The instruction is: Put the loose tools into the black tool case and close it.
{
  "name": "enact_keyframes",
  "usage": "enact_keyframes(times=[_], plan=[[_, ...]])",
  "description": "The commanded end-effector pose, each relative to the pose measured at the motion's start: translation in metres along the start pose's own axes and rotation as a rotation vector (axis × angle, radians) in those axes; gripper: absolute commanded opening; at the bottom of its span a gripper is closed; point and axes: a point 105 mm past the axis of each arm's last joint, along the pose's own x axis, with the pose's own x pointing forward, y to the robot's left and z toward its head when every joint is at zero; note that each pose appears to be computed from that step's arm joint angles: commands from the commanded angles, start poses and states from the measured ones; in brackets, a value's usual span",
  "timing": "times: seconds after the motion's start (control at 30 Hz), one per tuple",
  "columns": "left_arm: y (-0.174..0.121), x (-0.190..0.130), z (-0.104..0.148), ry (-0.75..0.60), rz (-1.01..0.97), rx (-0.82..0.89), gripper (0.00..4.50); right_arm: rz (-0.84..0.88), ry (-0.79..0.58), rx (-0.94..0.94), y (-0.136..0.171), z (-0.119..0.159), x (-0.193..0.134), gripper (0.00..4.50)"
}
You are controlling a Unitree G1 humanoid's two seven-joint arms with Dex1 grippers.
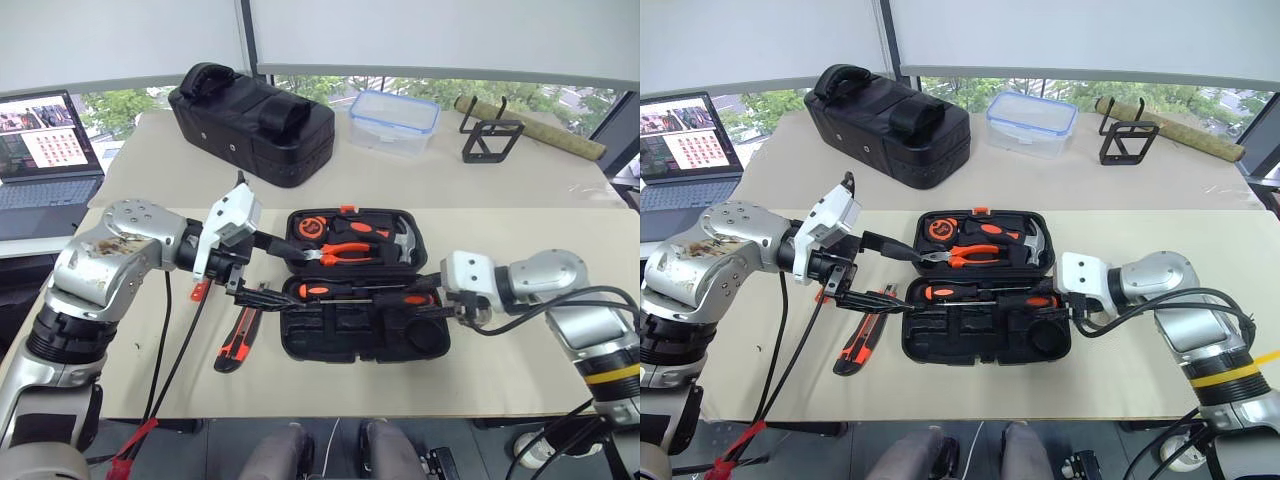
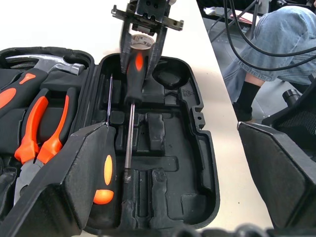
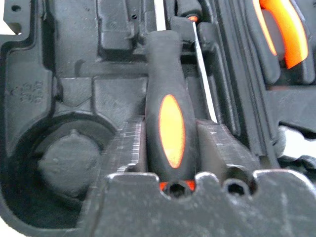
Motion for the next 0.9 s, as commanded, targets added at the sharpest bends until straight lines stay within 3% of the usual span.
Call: enact_keyframes(times=[0.03,0.1,0.17,0.5,0.6,0.73,0.9], plan=[[0.000,-0.003,0.008,-0.015,0.013,0.043,4.50,-0.033,-0.101,0.015,-0.009,0.028,-0.008,3.72],[0.001,-0.003,0.008,-0.016,0.012,0.043,4.50,-0.046,-0.136,0.046,-0.012,0.036,-0.009,4.42],[0.002,-0.002,0.008,-0.016,0.013,0.044,4.50,-0.048,-0.158,0.072,-0.013,0.040,-0.008,4.49],[0.007,-0.003,0.008,-0.012,0.019,0.055,4.50,-0.045,-0.164,0.099,-0.015,0.034,0.016,1.19],[0.008,-0.003,0.009,-0.013,0.022,0.057,4.50,-0.008,-0.098,0.108,-0.008,0.020,0.028,0.13],[0.007,-0.003,0.008,-0.015,0.029,0.057,4.50,0.015,0.036,0.081,0.001,-0.001,0.041,0.02],[0.007,-0.005,0.004,-0.008,0.055,0.047,4.50,0.009,0.044,0.065,0.001,0.003,0.039,0.02]])
